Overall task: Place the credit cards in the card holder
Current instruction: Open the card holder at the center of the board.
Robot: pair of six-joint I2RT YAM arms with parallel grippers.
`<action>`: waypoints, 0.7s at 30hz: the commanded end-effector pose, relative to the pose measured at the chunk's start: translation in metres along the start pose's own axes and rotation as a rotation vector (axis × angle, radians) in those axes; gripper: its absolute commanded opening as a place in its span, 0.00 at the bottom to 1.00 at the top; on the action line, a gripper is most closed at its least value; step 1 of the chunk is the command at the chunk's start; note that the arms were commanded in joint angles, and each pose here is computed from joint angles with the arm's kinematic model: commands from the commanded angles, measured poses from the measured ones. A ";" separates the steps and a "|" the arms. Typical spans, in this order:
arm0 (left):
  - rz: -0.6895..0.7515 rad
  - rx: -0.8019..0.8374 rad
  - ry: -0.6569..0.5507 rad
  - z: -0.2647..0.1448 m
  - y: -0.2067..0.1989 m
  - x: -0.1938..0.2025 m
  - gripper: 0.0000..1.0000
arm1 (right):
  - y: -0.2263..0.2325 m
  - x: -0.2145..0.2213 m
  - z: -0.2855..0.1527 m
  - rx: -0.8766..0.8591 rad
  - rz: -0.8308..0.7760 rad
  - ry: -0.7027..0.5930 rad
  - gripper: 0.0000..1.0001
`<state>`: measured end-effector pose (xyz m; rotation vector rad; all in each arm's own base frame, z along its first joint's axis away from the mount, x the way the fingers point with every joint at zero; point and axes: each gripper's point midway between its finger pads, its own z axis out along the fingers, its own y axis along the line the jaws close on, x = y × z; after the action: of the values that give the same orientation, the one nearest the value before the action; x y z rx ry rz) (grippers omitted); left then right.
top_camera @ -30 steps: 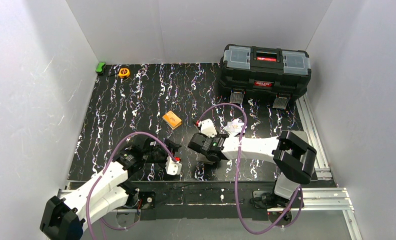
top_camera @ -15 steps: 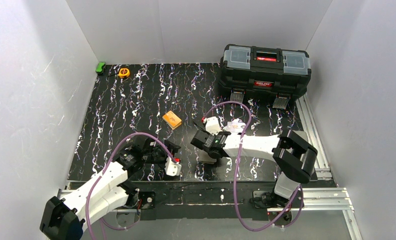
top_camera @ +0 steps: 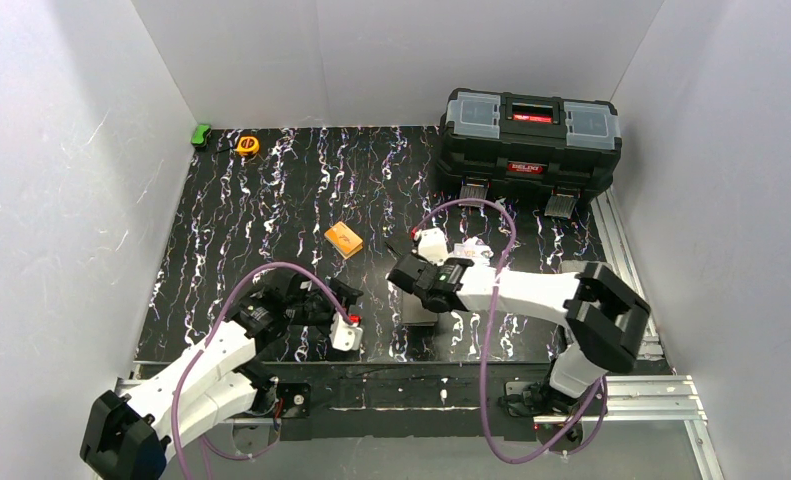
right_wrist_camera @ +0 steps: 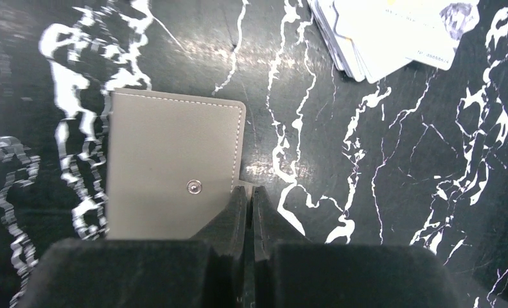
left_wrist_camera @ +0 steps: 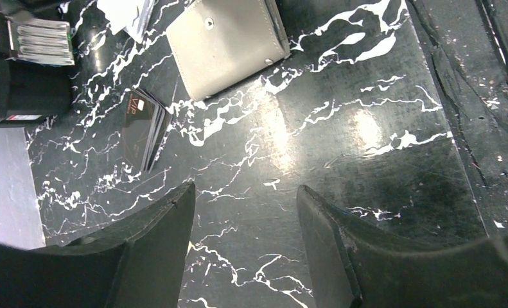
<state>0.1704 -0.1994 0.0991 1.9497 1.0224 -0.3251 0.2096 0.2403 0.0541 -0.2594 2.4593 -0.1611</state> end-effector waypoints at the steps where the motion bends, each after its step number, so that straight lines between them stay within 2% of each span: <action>1: 0.033 -0.031 -0.059 -0.002 0.020 -0.018 0.58 | 0.016 -0.041 -0.035 -0.189 0.029 -0.096 0.01; 6: 0.024 -0.049 -0.074 -0.003 0.031 -0.024 0.58 | 0.042 -0.063 -0.069 -0.387 -0.023 -0.120 0.01; 10: 0.024 -0.069 -0.087 -0.005 0.035 -0.028 0.58 | 0.053 -0.064 -0.081 -0.457 -0.058 -0.085 0.01; 15: 0.037 -0.072 -0.098 -0.005 0.035 -0.030 0.58 | 0.061 -0.068 -0.089 -0.507 -0.076 -0.086 0.01; 21: 0.040 -0.024 -0.111 0.004 0.026 -0.026 0.58 | 0.059 -0.058 -0.077 -0.461 -0.087 -0.049 0.01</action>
<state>0.1805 -0.2139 0.1228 1.8931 0.9715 -0.3352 0.1958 0.3113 0.1348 -0.5490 2.4146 0.3764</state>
